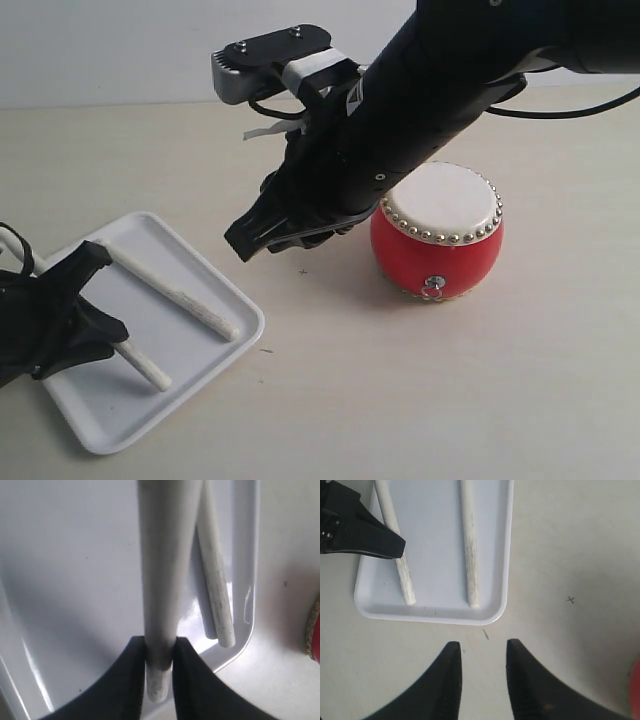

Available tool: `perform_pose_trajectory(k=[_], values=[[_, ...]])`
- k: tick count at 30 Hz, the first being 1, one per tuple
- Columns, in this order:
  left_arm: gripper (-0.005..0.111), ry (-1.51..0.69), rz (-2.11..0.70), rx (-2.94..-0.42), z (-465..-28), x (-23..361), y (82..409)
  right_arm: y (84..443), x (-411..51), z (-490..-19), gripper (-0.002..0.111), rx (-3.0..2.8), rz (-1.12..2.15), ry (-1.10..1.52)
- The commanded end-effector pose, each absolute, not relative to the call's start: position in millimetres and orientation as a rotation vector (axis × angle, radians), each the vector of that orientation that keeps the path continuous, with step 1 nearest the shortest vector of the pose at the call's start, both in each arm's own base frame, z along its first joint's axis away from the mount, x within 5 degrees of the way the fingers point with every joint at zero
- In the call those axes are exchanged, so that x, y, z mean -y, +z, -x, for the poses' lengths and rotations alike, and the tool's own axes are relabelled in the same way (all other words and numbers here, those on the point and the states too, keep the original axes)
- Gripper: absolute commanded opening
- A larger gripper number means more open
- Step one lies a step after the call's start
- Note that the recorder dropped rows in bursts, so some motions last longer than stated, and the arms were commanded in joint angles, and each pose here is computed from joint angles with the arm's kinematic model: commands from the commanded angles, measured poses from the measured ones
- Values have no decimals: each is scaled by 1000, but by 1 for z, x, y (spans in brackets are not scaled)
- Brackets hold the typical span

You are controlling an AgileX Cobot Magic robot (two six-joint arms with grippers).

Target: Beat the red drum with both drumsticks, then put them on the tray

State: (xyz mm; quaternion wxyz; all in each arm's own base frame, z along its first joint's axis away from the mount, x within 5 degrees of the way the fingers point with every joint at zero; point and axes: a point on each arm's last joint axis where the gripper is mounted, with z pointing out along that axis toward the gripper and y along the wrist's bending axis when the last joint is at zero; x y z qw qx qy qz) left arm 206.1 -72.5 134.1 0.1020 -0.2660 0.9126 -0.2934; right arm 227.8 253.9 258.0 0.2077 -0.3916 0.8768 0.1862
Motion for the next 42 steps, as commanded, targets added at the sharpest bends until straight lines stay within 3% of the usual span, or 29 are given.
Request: perform_pose_trajectory(k=[1, 8, 16, 20, 26, 29, 32, 35, 39, 42], values=[[0, -876, 788, -2706, -207, 73, 132, 258, -252, -229, 31, -2433, 1093, 510], [3, -858, 786, -2701, -208, 72, 132, 258, -252, -230, 31, -2426, 1090, 509], [41, -853, 787, -2699, -208, 72, 132, 258, -252, -230, 31, -2426, 1090, 509], [47, -853, 787, -2699, -208, 72, 132, 258, -252, -230, 31, -2426, 1090, 509], [42, -871, 786, -2696, -208, 73, 134, 258, -252, -230, 31, -2424, 1089, 509], [25, -959, 758, -2673, -209, 77, 144, 260, -250, -231, 29, -2403, 1109, 471], [2, -1034, 683, -2632, -209, 81, 161, 272, -244, -229, 14, -2375, 1086, 434], [0, -1061, 518, -2576, -203, 82, 180, 296, -232, -223, 0, -2310, 1043, 398], [0, -1092, 273, -2462, -185, 83, 214, 337, -205, -209, 0, -2199, 966, 322], [0, -947, 80, -2274, -175, 75, 241, 360, -174, -189, 0, -2116, 870, 254]])
